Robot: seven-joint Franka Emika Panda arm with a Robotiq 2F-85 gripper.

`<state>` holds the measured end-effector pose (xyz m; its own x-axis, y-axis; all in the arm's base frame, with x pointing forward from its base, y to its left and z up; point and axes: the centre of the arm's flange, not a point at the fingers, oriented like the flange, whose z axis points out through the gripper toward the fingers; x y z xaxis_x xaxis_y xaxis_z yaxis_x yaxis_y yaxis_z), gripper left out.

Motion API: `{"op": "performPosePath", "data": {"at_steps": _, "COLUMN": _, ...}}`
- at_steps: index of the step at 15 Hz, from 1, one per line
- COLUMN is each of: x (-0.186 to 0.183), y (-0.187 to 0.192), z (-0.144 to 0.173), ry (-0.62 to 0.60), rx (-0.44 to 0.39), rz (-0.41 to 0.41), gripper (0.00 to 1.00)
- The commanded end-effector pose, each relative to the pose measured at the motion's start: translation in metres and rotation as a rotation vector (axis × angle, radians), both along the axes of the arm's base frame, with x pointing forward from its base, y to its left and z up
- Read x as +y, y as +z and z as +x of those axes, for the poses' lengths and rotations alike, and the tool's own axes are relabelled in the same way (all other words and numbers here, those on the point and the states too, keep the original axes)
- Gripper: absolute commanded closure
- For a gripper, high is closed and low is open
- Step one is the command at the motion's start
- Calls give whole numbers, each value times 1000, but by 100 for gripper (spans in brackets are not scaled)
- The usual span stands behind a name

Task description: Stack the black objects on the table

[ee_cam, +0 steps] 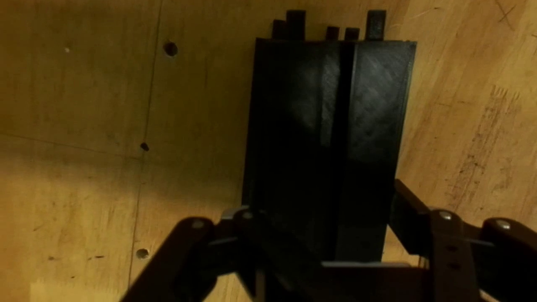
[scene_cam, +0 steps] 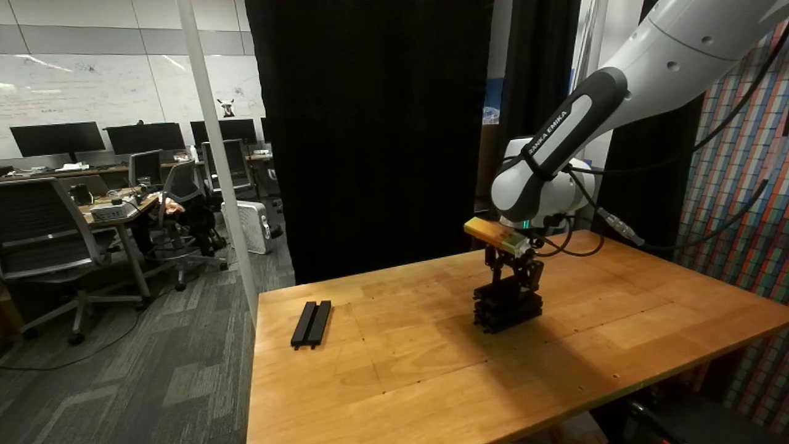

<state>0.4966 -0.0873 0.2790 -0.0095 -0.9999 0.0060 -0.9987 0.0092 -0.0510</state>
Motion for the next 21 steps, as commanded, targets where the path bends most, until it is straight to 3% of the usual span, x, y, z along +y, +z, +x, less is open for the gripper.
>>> {"op": "performPosePath", "data": {"at_steps": 1, "x": -3, "y": 4, "z": 1, "ry": -4, "rx": -23, "rz": 2, "gripper": 55}}
{"op": "performPosePath", "data": {"at_steps": 21, "x": -1, "y": -11, "z": 4, "ry": -4, "rx": 3, "rz": 11, "gripper": 55}}
